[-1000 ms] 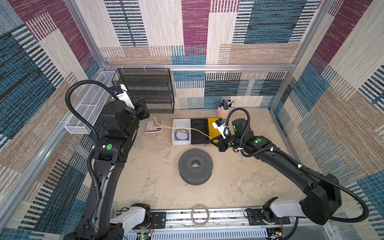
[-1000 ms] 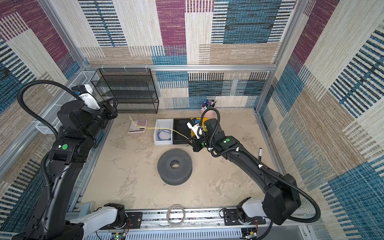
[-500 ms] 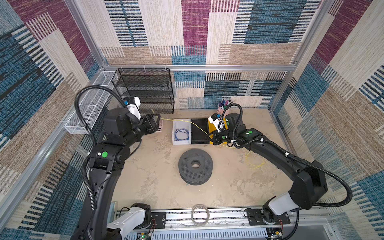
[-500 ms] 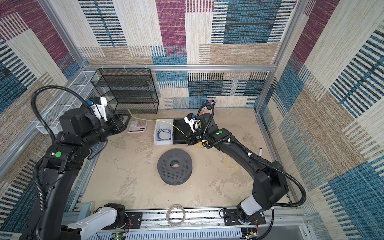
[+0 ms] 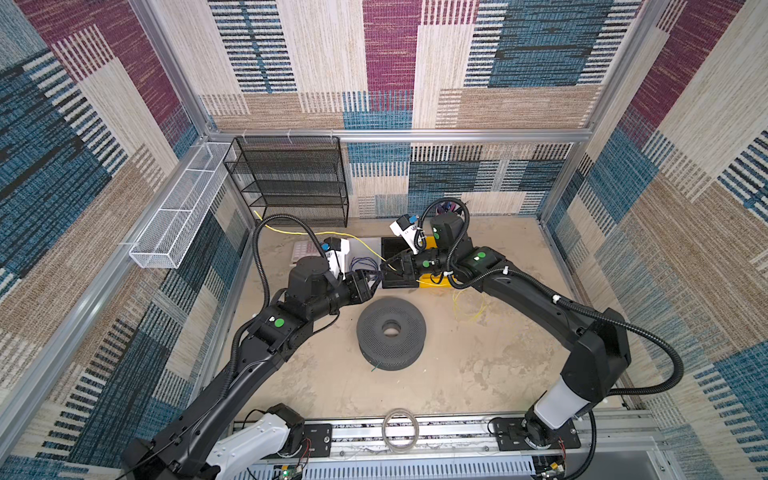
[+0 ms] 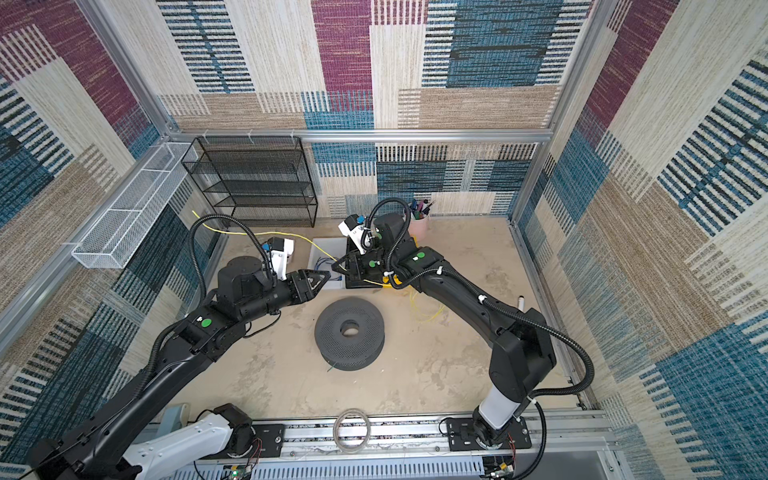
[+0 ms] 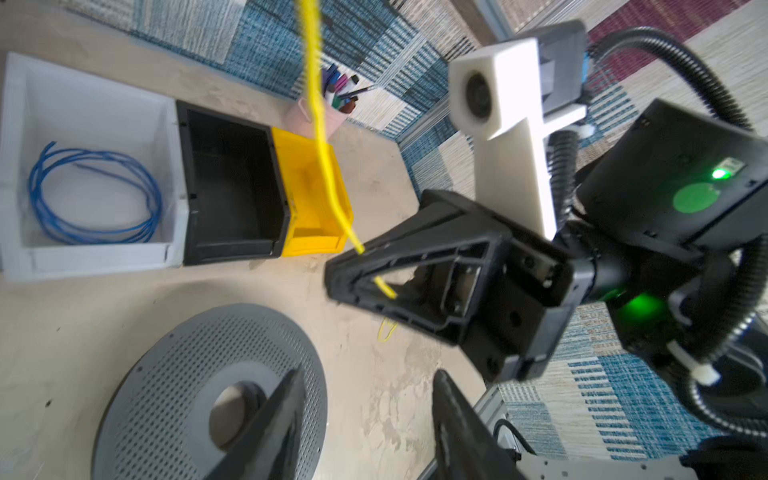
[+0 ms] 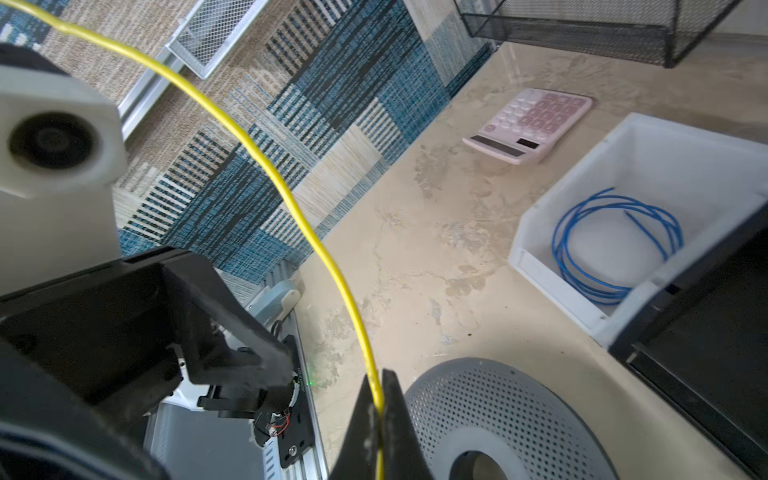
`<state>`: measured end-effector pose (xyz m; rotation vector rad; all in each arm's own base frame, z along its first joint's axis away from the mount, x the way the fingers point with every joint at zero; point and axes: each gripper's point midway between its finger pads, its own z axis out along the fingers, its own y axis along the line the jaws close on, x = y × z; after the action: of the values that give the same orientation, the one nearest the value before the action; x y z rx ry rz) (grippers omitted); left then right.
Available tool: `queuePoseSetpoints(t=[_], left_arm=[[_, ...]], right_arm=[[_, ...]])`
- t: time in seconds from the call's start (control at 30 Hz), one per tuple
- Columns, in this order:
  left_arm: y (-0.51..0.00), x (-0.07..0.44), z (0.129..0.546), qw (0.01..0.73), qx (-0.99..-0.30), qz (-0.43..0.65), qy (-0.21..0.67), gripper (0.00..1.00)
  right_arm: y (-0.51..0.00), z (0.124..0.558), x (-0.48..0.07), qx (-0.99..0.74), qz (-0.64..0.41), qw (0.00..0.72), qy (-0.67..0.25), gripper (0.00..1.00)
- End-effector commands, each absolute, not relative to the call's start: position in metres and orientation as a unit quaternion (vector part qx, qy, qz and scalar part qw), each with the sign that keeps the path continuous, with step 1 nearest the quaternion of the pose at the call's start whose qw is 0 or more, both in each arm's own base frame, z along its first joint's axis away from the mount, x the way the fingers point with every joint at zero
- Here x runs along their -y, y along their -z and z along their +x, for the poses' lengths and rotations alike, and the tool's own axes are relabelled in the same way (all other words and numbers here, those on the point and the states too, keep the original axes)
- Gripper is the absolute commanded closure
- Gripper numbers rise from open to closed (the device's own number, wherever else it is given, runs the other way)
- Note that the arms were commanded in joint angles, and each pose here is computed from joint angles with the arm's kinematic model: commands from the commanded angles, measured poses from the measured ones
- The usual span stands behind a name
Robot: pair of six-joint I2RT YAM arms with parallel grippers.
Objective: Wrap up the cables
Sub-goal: 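Move the left gripper toward the right gripper while the right holds the cable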
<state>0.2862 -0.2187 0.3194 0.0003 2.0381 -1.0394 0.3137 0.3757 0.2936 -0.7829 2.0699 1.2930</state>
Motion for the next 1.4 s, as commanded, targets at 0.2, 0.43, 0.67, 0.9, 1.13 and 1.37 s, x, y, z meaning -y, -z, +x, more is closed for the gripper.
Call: queuePoseSetpoints(t=[0.2, 0.43, 0.67, 0.9, 1.13, 1.37], left_arm=[[-0.338, 0.212, 0.316, 0.478, -0.782, -0.040, 0.398, 0.57], [-0.332, 0.207, 0.322, 0.485, -0.783, -0.057, 0.385, 0.59], [-0.333, 0.211, 0.329, 0.484, -0.781, -0.062, 0.389, 0.73], [-0.337, 0.211, 0.326, 0.478, -0.779, -0.070, 0.400, 1.00], [-0.354, 0.211, 0.324, 0.474, -0.782, -0.049, 0.401, 1.00], [-0.366, 0.211, 0.325, 0.471, -0.782, -0.031, 0.406, 1.00]], right_arm=[[-0.318, 0.304, -0.390, -0.745, -0.306, 0.292, -0.516, 1.00], [-0.326, 0.289, -0.395, -0.732, -0.325, 0.289, -0.524, 1.00], [-0.330, 0.278, -0.400, -0.722, -0.341, 0.286, -0.529, 1.00], [-0.330, 0.277, -0.400, -0.719, -0.346, 0.291, -0.528, 0.94], [-0.327, 0.269, -0.390, -0.725, -0.366, 0.290, -0.506, 0.59], [-0.316, 0.252, -0.364, -0.739, -0.379, 0.302, -0.469, 0.56]])
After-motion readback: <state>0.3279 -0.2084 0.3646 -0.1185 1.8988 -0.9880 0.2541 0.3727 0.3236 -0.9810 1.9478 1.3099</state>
